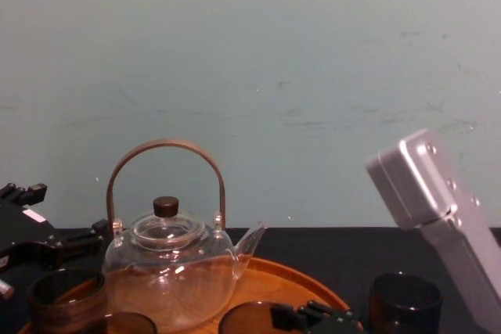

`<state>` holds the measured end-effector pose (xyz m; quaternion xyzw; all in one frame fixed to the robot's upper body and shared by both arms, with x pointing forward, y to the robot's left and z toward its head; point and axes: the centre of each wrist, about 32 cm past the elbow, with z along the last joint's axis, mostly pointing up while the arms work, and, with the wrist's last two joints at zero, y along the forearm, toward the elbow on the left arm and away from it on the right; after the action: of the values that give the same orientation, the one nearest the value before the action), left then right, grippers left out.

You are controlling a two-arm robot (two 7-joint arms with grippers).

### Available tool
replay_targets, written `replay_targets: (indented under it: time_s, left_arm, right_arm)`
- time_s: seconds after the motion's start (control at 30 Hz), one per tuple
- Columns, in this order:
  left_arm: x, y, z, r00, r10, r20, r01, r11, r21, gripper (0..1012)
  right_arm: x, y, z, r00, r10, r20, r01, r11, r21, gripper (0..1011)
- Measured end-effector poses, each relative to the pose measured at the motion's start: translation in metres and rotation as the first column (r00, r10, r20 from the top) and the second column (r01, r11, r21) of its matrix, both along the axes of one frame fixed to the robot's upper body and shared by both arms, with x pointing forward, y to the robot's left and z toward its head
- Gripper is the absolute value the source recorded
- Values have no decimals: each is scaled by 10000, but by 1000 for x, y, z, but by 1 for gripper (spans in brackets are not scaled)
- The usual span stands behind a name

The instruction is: Pick up the glass from the table and place it on the tray.

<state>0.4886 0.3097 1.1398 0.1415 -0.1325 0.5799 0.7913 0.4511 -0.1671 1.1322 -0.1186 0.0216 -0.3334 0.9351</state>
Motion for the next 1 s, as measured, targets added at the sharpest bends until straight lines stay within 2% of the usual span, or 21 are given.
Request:
replay_targets:
  time_s: [0.57, 0.73, 1.0]
  left_arm:
    - [0, 0, 0, 10000, 0, 0, 0, 10000, 0, 1001]
    - [0, 0, 0, 10000, 0, 0, 0, 10000, 0, 1001]
    - [0, 0, 0, 10000, 0, 0, 0, 10000, 1, 1001]
  right_arm:
    - [0, 1, -1, 10000, 15, -36, -16, 10000, -50, 908]
    - [0, 0, 0, 10000, 11, -27, -11, 10000, -40, 998]
    - [0, 0, 0, 10000, 3, -24, -3, 10000, -28, 1002]
